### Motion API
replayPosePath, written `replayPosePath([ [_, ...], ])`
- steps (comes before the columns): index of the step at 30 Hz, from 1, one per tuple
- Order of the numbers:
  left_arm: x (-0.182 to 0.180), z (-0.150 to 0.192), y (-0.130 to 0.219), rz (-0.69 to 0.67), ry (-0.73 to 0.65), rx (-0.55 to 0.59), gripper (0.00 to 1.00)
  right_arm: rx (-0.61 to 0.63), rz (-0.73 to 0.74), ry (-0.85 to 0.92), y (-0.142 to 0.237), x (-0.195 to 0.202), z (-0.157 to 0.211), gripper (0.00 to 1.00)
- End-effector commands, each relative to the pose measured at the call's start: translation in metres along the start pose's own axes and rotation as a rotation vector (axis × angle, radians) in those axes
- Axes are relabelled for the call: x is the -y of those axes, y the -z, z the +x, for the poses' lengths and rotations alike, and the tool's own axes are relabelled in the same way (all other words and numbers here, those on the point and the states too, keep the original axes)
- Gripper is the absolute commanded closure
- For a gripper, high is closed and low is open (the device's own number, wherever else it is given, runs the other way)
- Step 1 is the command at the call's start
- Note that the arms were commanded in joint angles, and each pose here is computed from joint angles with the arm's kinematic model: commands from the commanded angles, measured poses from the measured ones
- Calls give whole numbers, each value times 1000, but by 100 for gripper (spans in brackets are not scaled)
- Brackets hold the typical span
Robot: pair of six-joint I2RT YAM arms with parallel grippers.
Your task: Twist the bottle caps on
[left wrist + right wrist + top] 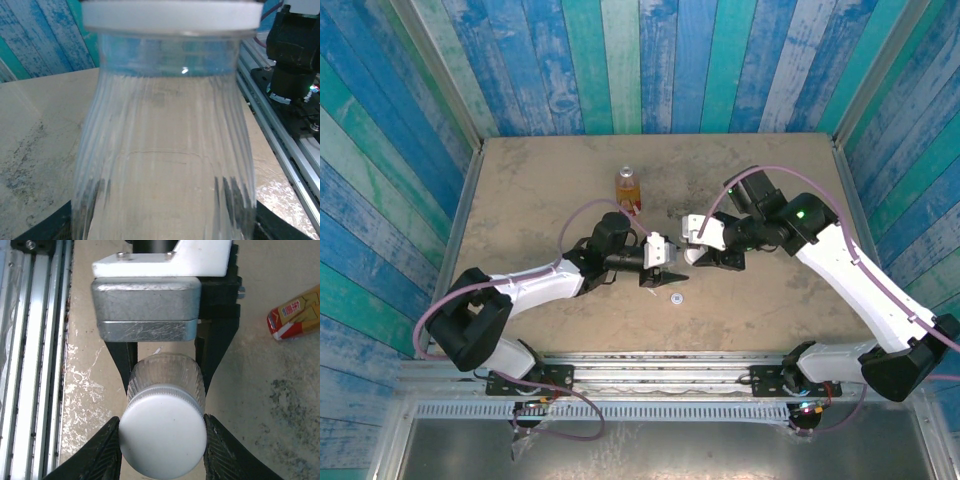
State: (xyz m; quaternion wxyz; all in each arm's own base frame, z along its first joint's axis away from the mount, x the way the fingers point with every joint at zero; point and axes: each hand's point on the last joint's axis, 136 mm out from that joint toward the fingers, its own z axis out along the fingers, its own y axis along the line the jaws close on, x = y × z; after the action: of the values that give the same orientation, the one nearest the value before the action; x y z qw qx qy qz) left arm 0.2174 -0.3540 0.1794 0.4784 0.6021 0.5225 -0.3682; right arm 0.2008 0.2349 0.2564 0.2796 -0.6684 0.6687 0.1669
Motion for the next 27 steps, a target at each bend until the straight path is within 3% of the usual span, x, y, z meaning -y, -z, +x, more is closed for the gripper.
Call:
replayPosePath([
  [1, -33, -19, 8, -176, -18, 18, 60, 38, 40, -133, 5, 4, -7, 69],
  [7, -82, -18, 19, -496, -67, -26, 61, 50, 356, -692, 14, 57, 9, 78],
  [12, -102, -16, 19, -700, -178, -112, 62, 106, 420, -1143, 13, 62, 26, 82],
  [15, -106, -19, 22, -790, -241, -138, 63, 161, 352, -1334, 10, 56, 27, 83],
  [18, -101, -26, 19, -750, -240, -105, 62, 204, 320, -1353, 16, 60, 26, 80],
  [20, -91, -25, 9, -663, -252, -115, 61, 218, 316, -1266, 23, 61, 22, 75],
  [25, -62, -22, -1, -463, -211, -81, 63, 236, 260, -778, 37, 46, -1, 42],
  [27, -49, -22, -2, -380, -187, -69, 63, 226, 233, -570, 39, 32, -3, 36],
])
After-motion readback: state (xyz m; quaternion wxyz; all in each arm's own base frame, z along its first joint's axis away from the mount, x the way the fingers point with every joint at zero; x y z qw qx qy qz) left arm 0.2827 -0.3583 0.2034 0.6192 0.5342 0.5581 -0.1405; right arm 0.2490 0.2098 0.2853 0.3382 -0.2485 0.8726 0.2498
